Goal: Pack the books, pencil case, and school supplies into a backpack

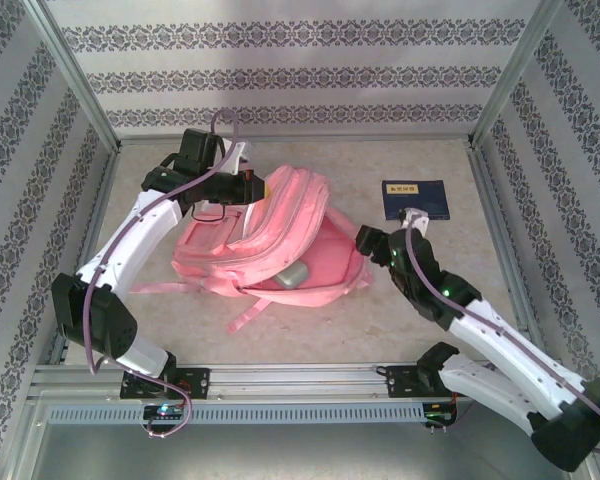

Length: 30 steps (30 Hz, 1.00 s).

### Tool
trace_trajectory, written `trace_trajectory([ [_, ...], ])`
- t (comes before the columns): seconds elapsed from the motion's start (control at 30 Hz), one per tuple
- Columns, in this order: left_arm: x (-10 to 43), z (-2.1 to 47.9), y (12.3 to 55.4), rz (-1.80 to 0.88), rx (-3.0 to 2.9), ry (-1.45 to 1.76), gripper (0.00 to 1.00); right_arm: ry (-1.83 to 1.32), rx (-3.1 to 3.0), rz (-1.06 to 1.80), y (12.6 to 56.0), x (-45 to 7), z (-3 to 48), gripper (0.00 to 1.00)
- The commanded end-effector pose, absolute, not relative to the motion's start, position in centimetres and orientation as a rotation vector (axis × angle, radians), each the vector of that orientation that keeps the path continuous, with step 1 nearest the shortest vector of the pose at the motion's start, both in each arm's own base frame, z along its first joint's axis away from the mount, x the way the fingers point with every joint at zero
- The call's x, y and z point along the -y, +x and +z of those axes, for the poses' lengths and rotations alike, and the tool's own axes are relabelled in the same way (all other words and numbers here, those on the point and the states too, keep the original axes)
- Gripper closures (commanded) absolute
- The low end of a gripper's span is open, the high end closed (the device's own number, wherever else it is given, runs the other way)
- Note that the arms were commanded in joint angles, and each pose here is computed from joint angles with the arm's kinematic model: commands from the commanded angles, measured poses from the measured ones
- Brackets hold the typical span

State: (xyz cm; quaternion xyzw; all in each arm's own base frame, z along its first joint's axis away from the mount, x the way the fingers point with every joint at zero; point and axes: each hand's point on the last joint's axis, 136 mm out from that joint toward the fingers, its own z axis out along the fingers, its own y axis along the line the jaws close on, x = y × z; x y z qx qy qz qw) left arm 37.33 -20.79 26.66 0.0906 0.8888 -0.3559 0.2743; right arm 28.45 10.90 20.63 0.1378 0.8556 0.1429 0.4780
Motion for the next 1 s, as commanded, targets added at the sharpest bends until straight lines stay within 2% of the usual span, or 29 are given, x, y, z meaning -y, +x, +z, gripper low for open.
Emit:
trace_trajectory([
  [0.0, 18.5, 23.9, 38.9, -0.787, -2.445, 0.156, 1.0, 0.363, -2.165, 0.112, 31.0, -7.8, 19.7, 0.18],
  [0.13, 20.0, 22.7, 38.9, -0.94, -2.444, 0.133, 1.0, 0.469, -2.263, -0.05, 36.0, -6.0, 18.3, 0.19],
  [0.27, 21.3, 22.3, 38.8, -1.063, -2.436, 0.112, 1.0, 0.58, -2.388, -0.139, 41.8, -5.1, 16.2, 0.26],
  [0.37, 21.1, 21.7, 38.8, -1.052, -2.453, 0.097, 1.0, 0.586, -2.444, -0.19, 46.8, -5.1, 15.1, 0.3],
  [0.5, 20.8, 20.8, 38.8, -1.028, -2.478, 0.078, 1.0, 0.561, -2.543, -0.237, 51.9, -5.1, 12.8, 0.31],
  [0.7, 20.3, 20.1, 39.1, -0.978, -2.509, 0.069, 1.0, 0.617, -2.646, -0.249, 55.1, -3.9, 9.6, 0.3],
  [0.97, 19.3, 19.6, 39.9, -0.978, -2.513, 0.011, 0.96, 0.733, -2.771, 0.165, 55.4, -4.7, 4.1, 0.29],
])
